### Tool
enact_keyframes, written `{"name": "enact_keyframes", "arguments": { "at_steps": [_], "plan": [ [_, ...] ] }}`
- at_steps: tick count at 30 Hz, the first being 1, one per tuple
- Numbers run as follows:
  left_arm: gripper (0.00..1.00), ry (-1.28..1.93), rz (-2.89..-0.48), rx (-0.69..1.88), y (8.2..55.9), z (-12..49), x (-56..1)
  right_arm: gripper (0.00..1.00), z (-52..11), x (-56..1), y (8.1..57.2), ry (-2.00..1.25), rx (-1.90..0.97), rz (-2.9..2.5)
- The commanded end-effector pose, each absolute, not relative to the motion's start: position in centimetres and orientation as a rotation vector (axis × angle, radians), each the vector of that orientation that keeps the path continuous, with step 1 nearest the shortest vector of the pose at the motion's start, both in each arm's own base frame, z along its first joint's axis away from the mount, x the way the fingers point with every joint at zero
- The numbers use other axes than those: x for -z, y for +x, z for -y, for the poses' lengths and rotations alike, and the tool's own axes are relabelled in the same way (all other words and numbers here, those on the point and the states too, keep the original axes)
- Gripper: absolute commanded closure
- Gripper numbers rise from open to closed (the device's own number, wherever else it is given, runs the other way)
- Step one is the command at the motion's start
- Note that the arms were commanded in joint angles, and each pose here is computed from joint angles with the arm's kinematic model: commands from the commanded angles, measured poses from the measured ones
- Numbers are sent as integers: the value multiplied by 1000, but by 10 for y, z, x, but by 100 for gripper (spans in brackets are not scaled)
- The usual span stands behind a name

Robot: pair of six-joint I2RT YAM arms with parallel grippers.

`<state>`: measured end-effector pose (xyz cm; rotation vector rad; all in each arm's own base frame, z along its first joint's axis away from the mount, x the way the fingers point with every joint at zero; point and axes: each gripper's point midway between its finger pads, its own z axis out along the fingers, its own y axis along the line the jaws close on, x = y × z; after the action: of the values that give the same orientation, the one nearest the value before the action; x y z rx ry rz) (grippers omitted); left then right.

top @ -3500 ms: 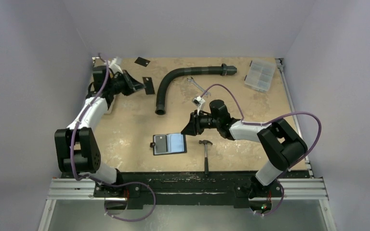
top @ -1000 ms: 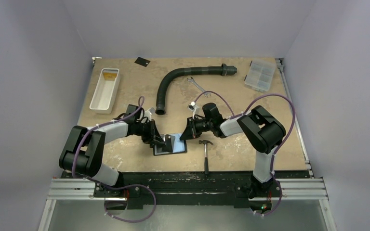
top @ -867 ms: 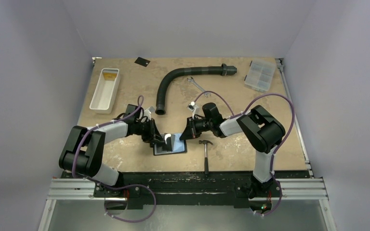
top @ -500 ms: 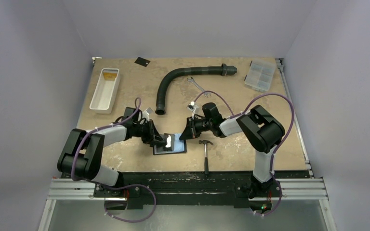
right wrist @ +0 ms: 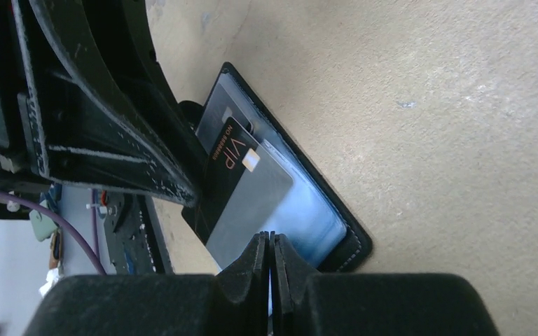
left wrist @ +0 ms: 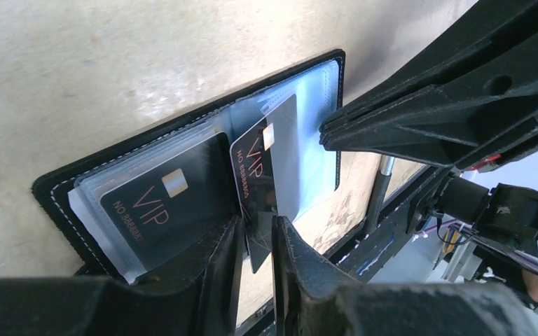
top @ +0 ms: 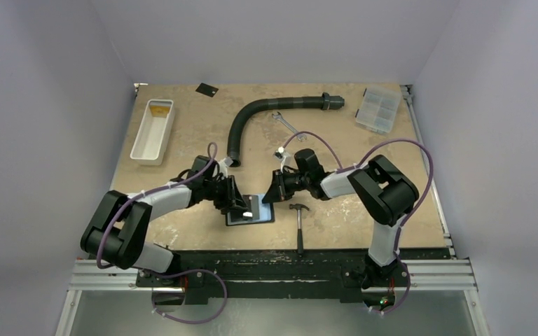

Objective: Put the credit cards into the card holder
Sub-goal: Insert the credit card into the card holder.

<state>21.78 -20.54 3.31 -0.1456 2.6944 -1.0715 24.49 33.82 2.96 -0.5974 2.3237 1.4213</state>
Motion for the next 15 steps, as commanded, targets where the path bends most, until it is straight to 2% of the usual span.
{"name": "enact_keyframes", "arguments": {
  "at_steps": [1, 4, 8, 11, 15],
  "plan": [
    [74, -99, -2681, 994, 228, 215, -35, 90, -330, -43, 250, -577, -1331, -2317],
    [70, -66, -2680, 916, 232, 213, -37, 86, -322, -39, 251, -557, -1260, -2354],
    [64, -33, -2668, 950, 231, 224, -40, 81, -315, -37, 251, -518, -1226, -2378],
    [51, 35, -2691, 886, 231, 228, -39, 76, -313, -38, 249, -492, -1229, -2391],
    [49, 79, -2683, 890, 231, 239, -44, 70, -312, -37, 244, -449, -1272, -2407]
  ]
}}
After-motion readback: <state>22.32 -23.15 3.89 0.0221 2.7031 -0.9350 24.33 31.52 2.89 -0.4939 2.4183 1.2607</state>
